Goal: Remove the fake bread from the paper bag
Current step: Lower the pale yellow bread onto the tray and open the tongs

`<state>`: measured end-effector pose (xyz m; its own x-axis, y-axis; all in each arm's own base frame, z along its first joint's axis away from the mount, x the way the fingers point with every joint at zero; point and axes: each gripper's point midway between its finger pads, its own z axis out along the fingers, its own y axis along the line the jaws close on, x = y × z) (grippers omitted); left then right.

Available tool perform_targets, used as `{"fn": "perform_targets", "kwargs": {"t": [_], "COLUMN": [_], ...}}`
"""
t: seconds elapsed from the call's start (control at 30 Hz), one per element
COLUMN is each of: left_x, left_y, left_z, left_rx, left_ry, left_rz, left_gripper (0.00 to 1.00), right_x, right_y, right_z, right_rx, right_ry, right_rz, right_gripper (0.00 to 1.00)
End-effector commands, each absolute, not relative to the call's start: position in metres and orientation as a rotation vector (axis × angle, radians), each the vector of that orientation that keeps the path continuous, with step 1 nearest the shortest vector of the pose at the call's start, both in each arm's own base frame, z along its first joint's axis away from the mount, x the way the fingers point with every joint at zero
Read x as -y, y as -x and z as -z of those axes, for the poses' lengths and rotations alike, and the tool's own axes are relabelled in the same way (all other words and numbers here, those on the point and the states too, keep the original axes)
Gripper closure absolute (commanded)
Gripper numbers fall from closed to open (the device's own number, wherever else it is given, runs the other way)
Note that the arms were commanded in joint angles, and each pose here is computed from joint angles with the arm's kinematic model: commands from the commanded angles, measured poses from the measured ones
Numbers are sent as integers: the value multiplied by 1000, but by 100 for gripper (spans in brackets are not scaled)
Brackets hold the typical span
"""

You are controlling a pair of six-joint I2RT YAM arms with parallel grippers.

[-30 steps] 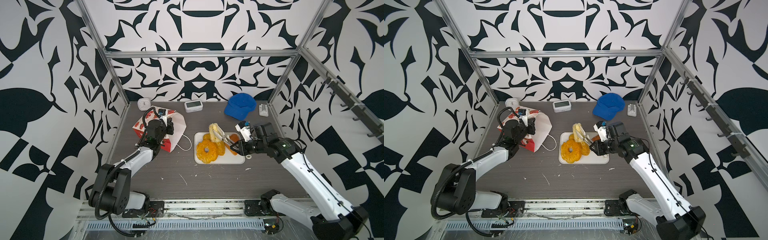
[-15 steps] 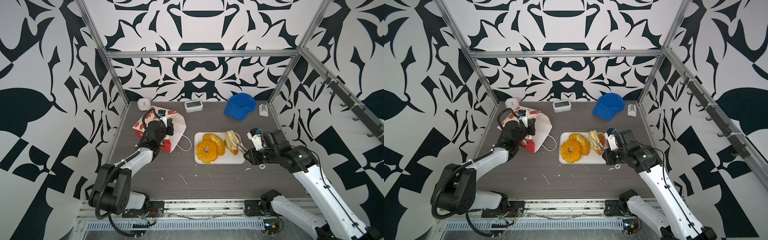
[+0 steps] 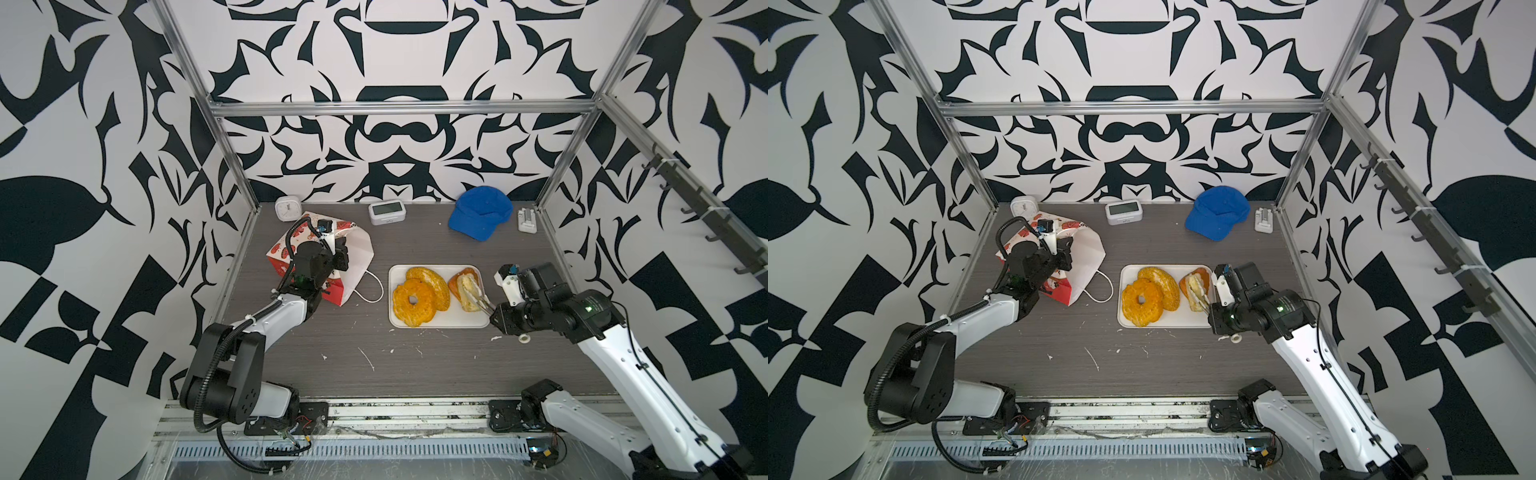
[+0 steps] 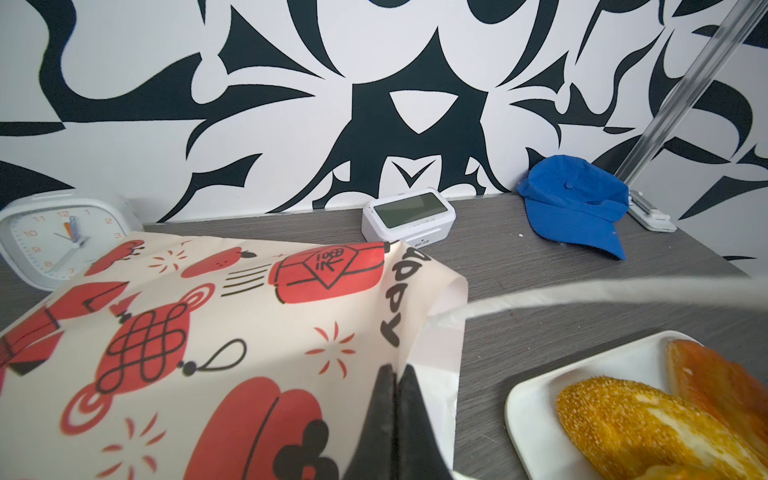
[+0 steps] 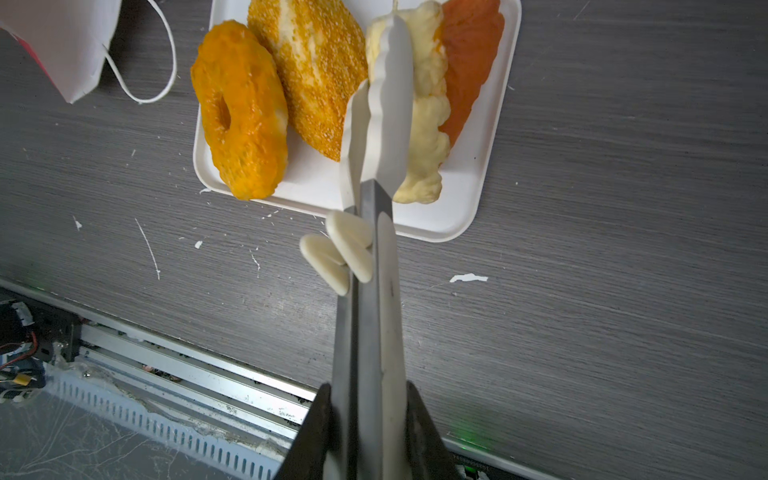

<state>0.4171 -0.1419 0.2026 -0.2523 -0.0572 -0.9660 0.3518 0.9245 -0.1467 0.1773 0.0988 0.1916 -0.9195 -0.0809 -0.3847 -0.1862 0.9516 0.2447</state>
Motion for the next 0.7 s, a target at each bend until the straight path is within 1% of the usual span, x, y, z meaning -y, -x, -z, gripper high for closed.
{"fn": "perform_targets", "kwargs": {"t": [0.0,0.4,0.57,0.67], "left_x": [143,142,140,140], "left_y": [-418,-418,-418,-418], "left_z": [-204,-199,-195,-194], "left_rx": [-1769,-1775,-1779,-1780], "left_ry": [-212,-209,-201,-201], "left_rz": [414,417,421,423], "left_gripper": [100,100,100,100], "right_x": [-105,-131,-147,-150], "right_y": [-190,-199,-201,-201], "right_z": [-197,-178,-176,-171], "right_rx": [-2668,-2686,-2678,-2683], "right_ry": [164,186,195,185], "right_rz": [-432,-493,-566,-591], "right_gripper": [100,100,100,98]}}
